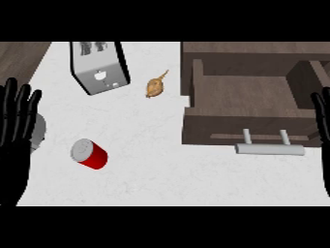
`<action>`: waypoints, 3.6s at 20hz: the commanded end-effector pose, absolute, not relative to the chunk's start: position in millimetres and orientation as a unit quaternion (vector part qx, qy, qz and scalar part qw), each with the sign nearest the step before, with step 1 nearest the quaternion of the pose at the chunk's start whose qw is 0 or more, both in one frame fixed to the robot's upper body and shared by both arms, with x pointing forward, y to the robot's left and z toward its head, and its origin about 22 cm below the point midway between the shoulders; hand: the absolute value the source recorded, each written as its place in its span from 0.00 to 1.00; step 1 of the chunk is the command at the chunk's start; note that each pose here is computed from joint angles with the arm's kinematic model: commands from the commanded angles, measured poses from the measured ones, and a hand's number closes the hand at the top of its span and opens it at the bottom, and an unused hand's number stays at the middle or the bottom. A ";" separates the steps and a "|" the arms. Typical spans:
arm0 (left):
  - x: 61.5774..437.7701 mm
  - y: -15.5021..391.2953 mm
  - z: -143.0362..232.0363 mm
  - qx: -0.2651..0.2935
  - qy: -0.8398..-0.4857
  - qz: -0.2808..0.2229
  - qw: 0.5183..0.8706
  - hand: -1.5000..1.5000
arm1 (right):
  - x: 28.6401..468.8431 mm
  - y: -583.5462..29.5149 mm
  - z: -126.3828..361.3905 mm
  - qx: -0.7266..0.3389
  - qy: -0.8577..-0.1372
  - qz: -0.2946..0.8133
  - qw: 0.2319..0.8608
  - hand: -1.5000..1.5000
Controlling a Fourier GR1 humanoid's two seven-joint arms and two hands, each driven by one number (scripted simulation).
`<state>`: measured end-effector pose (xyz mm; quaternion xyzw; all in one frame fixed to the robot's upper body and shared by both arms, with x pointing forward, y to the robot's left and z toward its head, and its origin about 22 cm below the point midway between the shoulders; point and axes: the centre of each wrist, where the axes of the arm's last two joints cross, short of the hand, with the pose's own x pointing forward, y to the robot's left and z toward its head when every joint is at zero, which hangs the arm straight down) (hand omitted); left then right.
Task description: Pick up the can, place it into the drawer and close the drawer
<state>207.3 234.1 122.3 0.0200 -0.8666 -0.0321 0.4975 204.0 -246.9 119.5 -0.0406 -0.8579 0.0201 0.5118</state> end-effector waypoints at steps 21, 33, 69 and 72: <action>166.6 317.5 117.1 -0.222 -0.716 -0.252 0.612 0.00 | 182.0 -273.5 108.2 -0.075 -0.774 -0.001 0.628 0.00; 204.9 321.0 106.5 -0.199 -0.713 -0.230 0.632 0.00 | 174.1 -294.1 88.9 -0.065 -0.775 -0.003 0.629 0.00; 235.3 364.7 -37.7 -0.149 -0.692 -0.224 0.670 0.00 | 168.1 -295.1 48.5 -0.075 -0.778 0.010 0.624 0.00; 261.6 372.3 -31.9 -0.151 -0.693 -0.231 0.665 0.00 | 161.5 -305.4 74.9 -0.075 -0.777 0.007 0.625 0.00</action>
